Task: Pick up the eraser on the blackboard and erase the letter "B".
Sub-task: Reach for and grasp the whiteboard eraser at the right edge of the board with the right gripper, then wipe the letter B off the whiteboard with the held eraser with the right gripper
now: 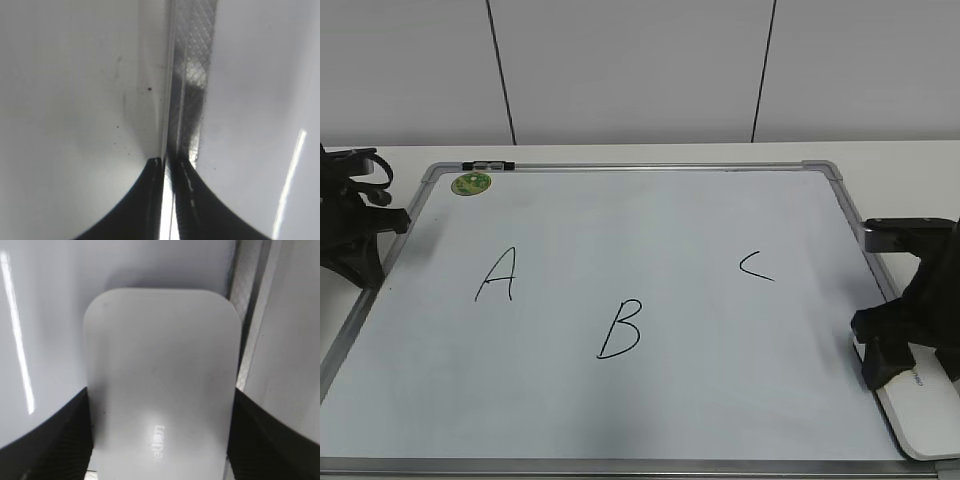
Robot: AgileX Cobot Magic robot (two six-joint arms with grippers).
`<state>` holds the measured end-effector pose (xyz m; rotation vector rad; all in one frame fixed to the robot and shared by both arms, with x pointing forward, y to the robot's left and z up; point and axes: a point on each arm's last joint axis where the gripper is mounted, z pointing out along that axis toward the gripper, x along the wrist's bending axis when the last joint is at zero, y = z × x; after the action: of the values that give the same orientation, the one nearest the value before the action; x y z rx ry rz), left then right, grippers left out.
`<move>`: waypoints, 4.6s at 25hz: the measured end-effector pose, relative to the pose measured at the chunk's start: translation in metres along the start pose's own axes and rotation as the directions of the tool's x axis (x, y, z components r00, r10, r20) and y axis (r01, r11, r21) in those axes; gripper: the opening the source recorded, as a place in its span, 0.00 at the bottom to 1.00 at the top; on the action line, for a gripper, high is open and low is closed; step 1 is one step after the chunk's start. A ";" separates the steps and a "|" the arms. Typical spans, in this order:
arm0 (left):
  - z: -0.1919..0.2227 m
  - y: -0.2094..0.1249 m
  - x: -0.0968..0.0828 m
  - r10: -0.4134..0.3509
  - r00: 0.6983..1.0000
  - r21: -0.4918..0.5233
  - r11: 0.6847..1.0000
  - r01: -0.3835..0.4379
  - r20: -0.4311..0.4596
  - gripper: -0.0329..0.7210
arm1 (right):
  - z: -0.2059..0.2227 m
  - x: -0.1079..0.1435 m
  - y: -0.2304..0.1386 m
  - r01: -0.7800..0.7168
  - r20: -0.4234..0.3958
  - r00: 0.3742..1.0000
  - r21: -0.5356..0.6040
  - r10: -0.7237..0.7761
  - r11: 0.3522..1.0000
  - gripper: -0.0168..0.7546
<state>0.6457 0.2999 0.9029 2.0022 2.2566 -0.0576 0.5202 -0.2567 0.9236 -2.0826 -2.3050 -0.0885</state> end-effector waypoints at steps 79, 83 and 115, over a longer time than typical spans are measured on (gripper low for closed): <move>0.000 0.000 0.000 -0.011 1.000 0.001 1.000 0.011 0.011 0.11 | 0.016 0.298 0.069 0.539 -0.108 0.839 0.033 -0.533 0.842 0.71; 0.000 0.000 0.000 -0.011 1.000 0.001 1.000 0.011 0.011 0.11 | 0.009 0.304 0.069 0.555 -0.123 0.826 0.004 -0.550 0.832 0.71; 0.000 0.000 0.000 -0.012 1.000 0.002 1.000 0.012 0.013 0.11 | 0.010 0.229 0.136 0.407 0.066 0.913 -0.043 -0.404 0.912 0.71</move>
<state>0.6456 0.2994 0.9030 1.9834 2.2614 -0.0731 0.6327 -0.0155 0.9309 -1.6080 -2.7632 -0.1075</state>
